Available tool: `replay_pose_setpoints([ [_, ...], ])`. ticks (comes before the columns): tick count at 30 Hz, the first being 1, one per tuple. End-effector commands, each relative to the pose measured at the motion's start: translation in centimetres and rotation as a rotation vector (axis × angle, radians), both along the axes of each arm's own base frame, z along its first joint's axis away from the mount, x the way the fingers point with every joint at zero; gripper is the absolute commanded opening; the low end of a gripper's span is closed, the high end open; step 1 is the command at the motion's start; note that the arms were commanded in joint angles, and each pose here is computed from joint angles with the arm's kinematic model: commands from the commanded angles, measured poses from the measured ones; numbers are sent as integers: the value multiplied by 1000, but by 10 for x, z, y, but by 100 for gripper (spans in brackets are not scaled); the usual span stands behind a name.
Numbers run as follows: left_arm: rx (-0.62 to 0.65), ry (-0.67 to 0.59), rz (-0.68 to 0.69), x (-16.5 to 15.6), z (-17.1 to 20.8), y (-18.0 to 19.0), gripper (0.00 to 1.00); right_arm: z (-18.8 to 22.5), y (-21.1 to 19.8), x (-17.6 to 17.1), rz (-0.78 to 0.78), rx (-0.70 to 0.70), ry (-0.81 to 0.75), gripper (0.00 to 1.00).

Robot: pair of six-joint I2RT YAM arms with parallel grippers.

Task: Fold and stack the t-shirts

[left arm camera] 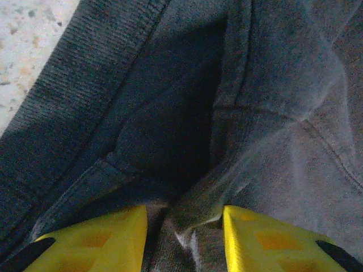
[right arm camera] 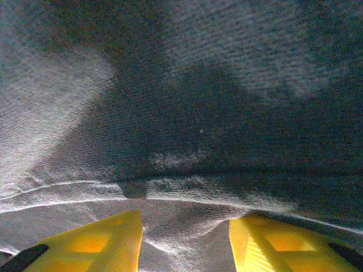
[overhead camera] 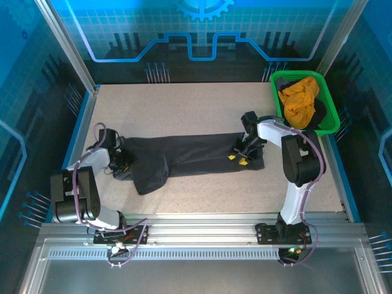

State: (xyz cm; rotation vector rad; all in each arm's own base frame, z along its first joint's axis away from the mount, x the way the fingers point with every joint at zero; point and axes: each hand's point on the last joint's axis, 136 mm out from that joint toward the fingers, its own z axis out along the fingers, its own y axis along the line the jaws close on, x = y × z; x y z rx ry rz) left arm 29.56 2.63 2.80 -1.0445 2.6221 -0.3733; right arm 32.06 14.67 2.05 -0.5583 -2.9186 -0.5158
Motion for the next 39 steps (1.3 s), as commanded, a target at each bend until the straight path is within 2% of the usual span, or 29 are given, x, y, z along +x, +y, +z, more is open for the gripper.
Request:
replay_pose_setpoints([
  [1, 23, 20, 10, -12, -2, 0, 41, -10, 0, 2, -10, 0, 30, 46],
  [5, -10, 4, 6, -7, -6, -5, 36, -9, 0, 5, -10, 3, 25, 46],
  [15, -33, -88, 26, 4, 24, -12, 0, -9, -3, 3, -13, -17, 29, 43],
  [23, -9, -27, 193, 1, 47, 2, 0, -12, -10, 2, -14, -59, 44, 37],
  [30, 6, 26, 156, 25, 72, 6, 0, -13, -13, 1, 1, -85, 54, 36],
  [39, 45, 145, 44, 60, 75, 15, 0, -16, -14, 1, 4, -86, 58, 35],
])
